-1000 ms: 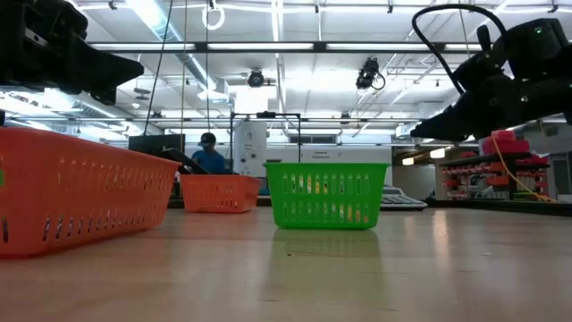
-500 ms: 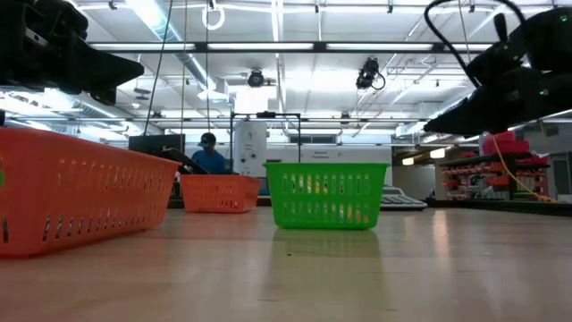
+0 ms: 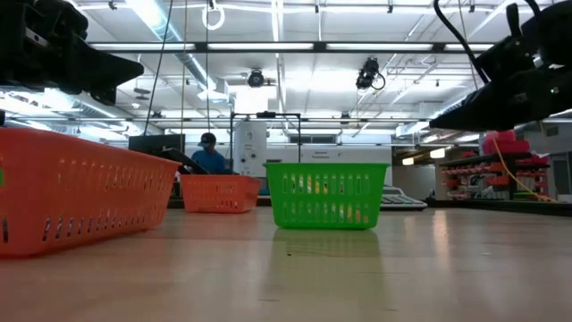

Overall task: Sort crayons/erasers/pens/pencils in bins
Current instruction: Return to Home Position

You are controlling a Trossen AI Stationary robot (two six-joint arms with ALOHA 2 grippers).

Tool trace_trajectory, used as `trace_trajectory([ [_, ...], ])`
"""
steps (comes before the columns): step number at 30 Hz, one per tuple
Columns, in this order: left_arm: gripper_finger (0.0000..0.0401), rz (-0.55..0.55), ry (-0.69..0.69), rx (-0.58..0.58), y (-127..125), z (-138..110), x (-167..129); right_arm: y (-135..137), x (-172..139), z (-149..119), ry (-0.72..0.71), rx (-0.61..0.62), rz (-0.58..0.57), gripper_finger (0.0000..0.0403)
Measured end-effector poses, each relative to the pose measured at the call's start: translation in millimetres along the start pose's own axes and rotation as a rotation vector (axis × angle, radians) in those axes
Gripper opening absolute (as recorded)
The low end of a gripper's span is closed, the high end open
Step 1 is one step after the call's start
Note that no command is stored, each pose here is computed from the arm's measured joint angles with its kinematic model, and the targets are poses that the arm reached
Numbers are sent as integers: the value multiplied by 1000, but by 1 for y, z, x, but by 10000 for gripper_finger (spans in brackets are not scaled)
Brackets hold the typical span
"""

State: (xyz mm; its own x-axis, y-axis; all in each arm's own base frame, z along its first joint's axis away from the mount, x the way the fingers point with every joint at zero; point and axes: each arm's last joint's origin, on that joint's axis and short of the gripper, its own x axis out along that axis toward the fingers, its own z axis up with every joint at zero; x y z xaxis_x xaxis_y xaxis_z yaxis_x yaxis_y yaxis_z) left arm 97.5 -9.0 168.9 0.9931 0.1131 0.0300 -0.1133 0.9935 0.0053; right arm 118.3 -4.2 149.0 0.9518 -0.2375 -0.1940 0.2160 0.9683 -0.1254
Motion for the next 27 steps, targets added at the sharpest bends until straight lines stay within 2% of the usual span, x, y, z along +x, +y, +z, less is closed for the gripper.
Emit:
trace_trajectory([
  [6,35,0,0,0,0,0,0,-1,-2,3,-34,-10,-3,23],
  [13,37,0,0,0,0,0,0,-4,-10,22,-144,-16,-15,23],
  [20,28,2,-25,-10,0,2,0,-4,-9,16,-88,2,-8,23],
  [27,38,4,-44,-16,0,4,0,-4,-9,16,-90,54,-6,23],
])
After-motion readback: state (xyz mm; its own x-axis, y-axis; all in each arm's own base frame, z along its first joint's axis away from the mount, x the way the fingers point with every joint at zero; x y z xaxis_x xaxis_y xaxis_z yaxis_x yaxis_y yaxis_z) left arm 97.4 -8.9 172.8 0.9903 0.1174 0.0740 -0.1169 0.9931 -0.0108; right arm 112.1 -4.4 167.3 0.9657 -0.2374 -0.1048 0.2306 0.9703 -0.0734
